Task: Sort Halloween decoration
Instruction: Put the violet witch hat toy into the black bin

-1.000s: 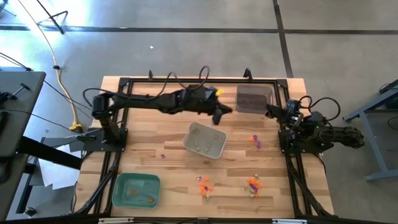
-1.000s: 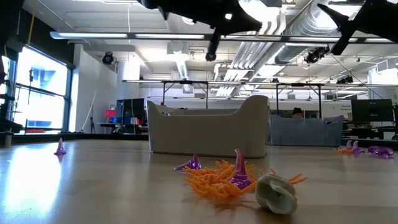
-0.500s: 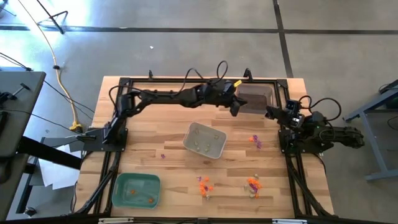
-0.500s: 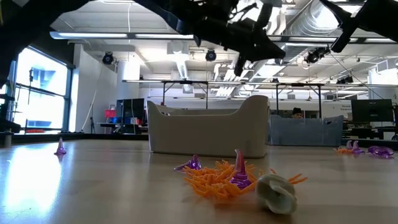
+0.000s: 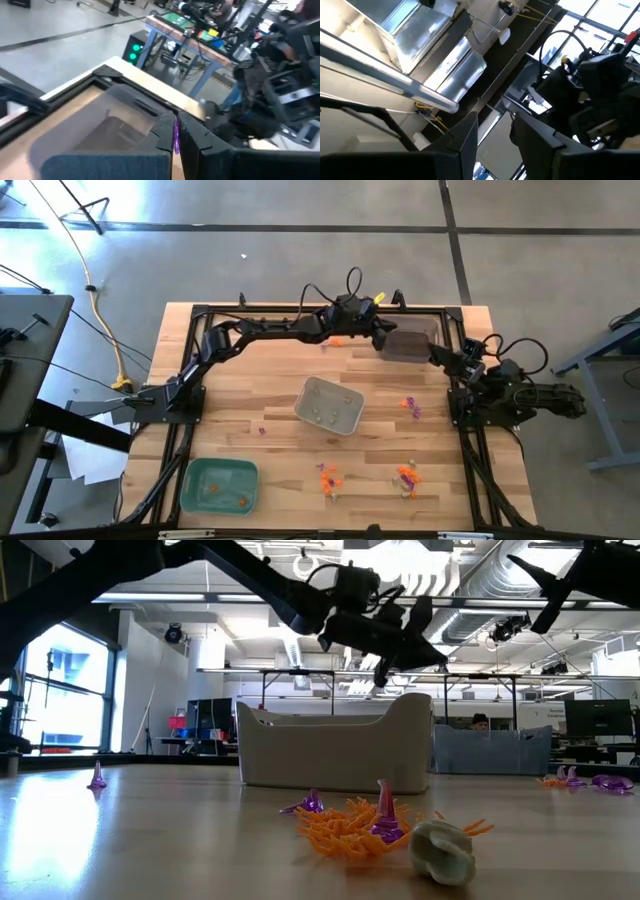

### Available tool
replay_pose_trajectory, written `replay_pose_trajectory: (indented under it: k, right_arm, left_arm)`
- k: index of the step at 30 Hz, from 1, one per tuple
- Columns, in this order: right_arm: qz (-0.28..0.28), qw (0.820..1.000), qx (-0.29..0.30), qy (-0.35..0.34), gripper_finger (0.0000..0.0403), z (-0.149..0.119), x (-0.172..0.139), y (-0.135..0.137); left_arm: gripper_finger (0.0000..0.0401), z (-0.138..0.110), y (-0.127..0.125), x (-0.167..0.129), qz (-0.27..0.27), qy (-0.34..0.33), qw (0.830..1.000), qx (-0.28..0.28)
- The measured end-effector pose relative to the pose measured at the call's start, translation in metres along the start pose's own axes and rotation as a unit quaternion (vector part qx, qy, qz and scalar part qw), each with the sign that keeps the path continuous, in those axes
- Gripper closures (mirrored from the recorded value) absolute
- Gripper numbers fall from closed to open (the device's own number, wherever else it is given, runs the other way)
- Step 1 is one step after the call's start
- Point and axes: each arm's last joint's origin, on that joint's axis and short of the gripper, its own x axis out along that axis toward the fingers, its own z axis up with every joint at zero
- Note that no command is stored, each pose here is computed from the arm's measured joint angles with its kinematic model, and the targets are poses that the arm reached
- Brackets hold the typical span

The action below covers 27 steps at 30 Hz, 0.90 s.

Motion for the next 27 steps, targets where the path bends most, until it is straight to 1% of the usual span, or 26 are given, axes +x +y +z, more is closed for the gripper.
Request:
replay_pose_trajectory:
  k: [5,11,18,21,27]
  right_arm:
    - [-0.017,1.0,-0.004,-0.006,0.0277,0.0,0.0,-0.002]
    - [-0.039,0.999,-0.008,-0.013,0.0277,-0.001,0.0,-0.005]
    - [-0.054,0.998,-0.01,-0.019,0.0277,-0.001,0.0,-0.006]
    - [-0.055,0.998,-0.01,-0.019,0.0277,-0.002,0.0,-0.006]
    - [-0.057,0.998,-0.011,-0.018,0.0277,-0.002,0.0,-0.007]
  left_arm:
    - [0.0401,-0.01,0.015,0.006,0.009,0.005,1.0,0.007]
    - [0.0401,-0.03,0.024,0.014,-0.001,0.03,0.999,0.011]
    - [0.0401,-0.053,0.027,0.023,-0.004,0.054,0.999,0.008]
    - [0.0401,-0.056,0.027,0.023,-0.004,0.059,0.998,0.01]
    - [0.04,-0.056,0.027,0.023,-0.003,0.059,0.997,0.046]
